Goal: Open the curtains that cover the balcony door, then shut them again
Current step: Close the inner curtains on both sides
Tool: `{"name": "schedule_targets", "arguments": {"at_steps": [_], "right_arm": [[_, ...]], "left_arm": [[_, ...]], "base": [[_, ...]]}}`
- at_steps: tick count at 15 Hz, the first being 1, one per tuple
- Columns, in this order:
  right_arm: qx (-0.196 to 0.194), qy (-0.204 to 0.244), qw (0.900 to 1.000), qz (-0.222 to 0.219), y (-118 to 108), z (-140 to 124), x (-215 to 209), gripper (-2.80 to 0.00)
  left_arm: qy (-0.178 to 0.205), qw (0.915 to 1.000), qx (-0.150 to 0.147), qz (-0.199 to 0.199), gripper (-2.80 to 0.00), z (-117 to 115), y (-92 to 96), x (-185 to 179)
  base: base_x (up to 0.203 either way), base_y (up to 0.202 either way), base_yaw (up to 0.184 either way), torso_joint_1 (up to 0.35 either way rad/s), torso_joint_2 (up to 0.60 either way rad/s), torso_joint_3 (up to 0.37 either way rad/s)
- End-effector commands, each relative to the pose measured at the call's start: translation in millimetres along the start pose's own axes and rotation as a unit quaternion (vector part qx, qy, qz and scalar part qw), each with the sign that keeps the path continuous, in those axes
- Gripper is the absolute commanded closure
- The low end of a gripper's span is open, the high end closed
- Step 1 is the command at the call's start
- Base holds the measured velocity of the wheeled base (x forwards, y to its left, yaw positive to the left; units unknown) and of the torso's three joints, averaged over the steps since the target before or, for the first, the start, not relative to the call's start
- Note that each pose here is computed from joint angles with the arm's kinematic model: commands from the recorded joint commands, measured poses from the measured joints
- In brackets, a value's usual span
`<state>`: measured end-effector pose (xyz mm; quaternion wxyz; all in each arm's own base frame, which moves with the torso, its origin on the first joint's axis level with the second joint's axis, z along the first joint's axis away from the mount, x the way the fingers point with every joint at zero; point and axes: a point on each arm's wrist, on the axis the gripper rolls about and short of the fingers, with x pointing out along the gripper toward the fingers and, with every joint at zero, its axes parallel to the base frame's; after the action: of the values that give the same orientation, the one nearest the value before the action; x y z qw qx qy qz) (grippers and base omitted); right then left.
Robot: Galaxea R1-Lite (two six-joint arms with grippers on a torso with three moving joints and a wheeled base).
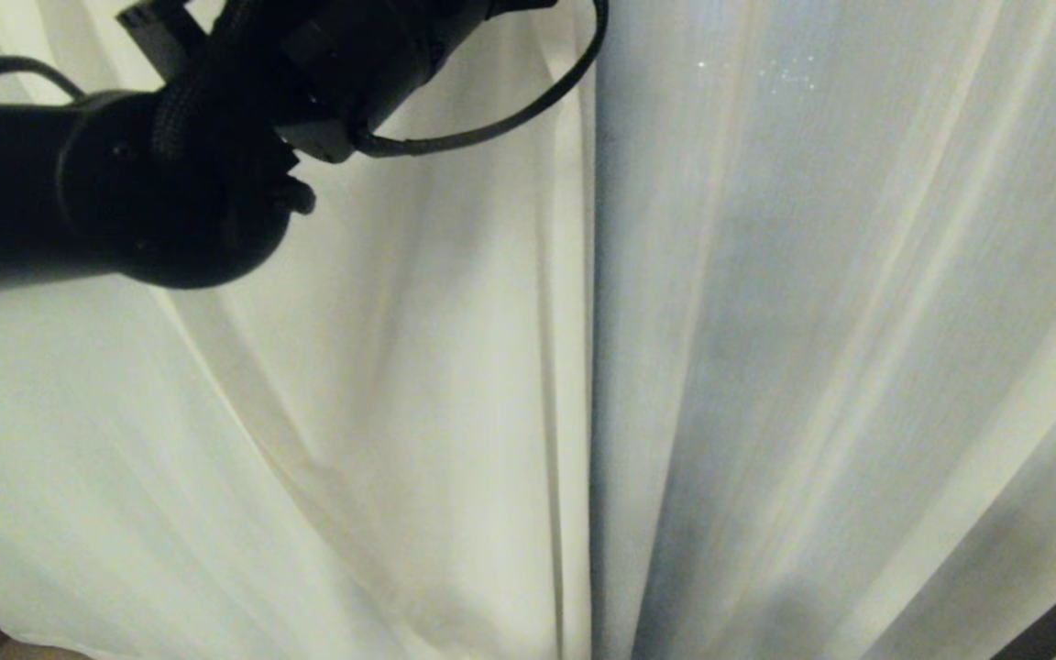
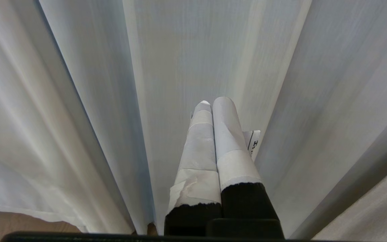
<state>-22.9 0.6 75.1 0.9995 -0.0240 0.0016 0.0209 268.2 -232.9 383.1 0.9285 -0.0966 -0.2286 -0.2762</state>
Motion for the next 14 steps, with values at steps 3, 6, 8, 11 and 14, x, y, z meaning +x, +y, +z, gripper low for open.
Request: {"name": "schedule_targets", "arguments": {"at_steps": [3,6,8,11,14], "right_arm": [[0.000,0.000,1.000,0.001,0,0,0,0.00],[0.000,0.001,1.000,0.001,0,0,0,0.00],[-0.001,0.000,1.000,0.001,0,0,0,0.00],[0.000,0.000,1.000,0.001,0,0,0,0.00],[0.000,0.001,1.000,0.001,0,0,0,0.00]], "left_arm": [[0.001,0.9999,-0.007,-0.012,0.00,-14,-13.4,17],[0.011,0.9997,-0.010,-0.019,0.00,-24,-21.3,23],[0.019,0.9996,-0.009,-0.020,0.00,-33,-23.0,24],[0.032,0.9994,-0.007,-0.013,0.00,-50,-22.9,28],[0.042,0.9991,-0.007,-0.005,0.00,-61,-23.3,30]], "base": [[0.000,0.000,0.000,0.000,0.00,0.000],[0.000,0.000,0.000,0.000,0.00,0.000],[0.000,0.000,0.000,0.000,0.00,0.000],[0.000,0.000,0.000,0.000,0.00,0.000],[0.000,0.000,0.000,0.000,0.00,0.000]]}}
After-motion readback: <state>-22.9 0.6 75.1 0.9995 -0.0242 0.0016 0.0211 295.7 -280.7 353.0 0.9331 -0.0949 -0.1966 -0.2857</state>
